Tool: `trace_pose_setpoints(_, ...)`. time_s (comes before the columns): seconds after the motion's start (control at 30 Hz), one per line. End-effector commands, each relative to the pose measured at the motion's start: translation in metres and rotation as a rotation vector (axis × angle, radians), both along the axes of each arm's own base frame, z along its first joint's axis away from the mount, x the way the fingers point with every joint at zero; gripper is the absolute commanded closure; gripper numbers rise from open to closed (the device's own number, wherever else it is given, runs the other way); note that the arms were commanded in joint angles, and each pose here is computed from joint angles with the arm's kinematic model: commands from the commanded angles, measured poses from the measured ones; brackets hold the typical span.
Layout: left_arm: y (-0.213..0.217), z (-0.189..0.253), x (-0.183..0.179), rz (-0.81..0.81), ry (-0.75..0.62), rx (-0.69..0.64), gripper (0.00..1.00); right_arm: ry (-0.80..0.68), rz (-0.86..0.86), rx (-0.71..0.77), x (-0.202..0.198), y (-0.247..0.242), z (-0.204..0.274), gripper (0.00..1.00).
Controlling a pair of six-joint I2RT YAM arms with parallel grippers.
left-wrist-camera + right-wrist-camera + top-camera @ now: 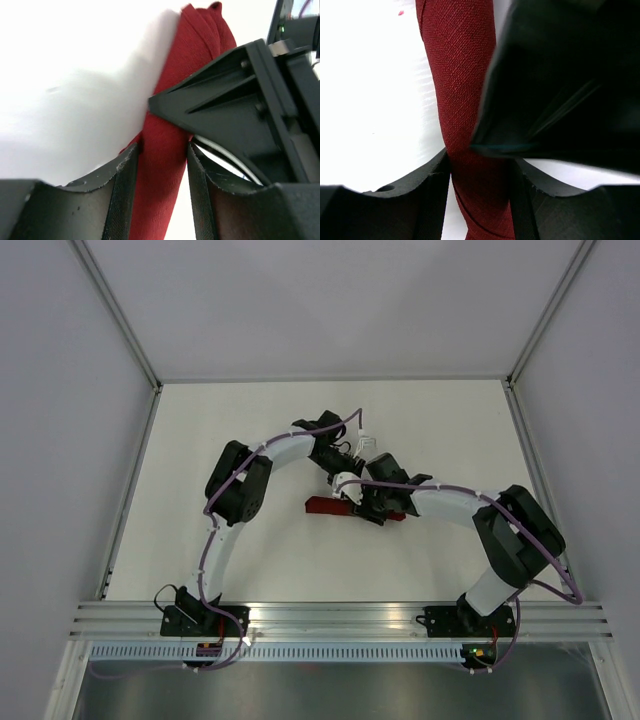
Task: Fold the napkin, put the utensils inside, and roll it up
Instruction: Roll the napkin with the utensil
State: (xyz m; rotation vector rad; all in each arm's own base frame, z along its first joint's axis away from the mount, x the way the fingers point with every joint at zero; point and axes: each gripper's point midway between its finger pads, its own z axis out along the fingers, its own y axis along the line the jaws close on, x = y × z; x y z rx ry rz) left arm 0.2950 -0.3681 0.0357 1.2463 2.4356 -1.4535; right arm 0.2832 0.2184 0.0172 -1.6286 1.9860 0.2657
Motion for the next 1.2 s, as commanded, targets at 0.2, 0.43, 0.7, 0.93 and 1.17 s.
trace_pose_setpoints(0.2,0.036,0.09,0.099,0.37,-0.219,-0.039,0.51,0.146,-0.172,-0.04,0.001,-0.005,-0.016,0.49)
trace_pose_setpoints(0.43,0.087,0.11,0.129,0.721,-0.317,0.055,0.54,0.262,-0.36,-0.017,0.017,-0.005,-0.025,0.49)
trace_pose_setpoints(0.7,0.12,0.09,0.102,1.031,-0.26,0.066,0.55,0.348,-0.562,0.03,0.041,0.008,-0.031,0.49)
trace_pose_setpoints(0.93,0.115,0.053,0.093,1.13,-0.193,0.059,0.6,0.467,-0.664,0.093,0.052,0.033,-0.039,0.49)
trace_pose_setpoints(1.17,0.098,0.039,0.106,1.178,-0.169,0.056,0.6,0.519,-0.76,0.166,0.065,0.052,-0.042,0.49)
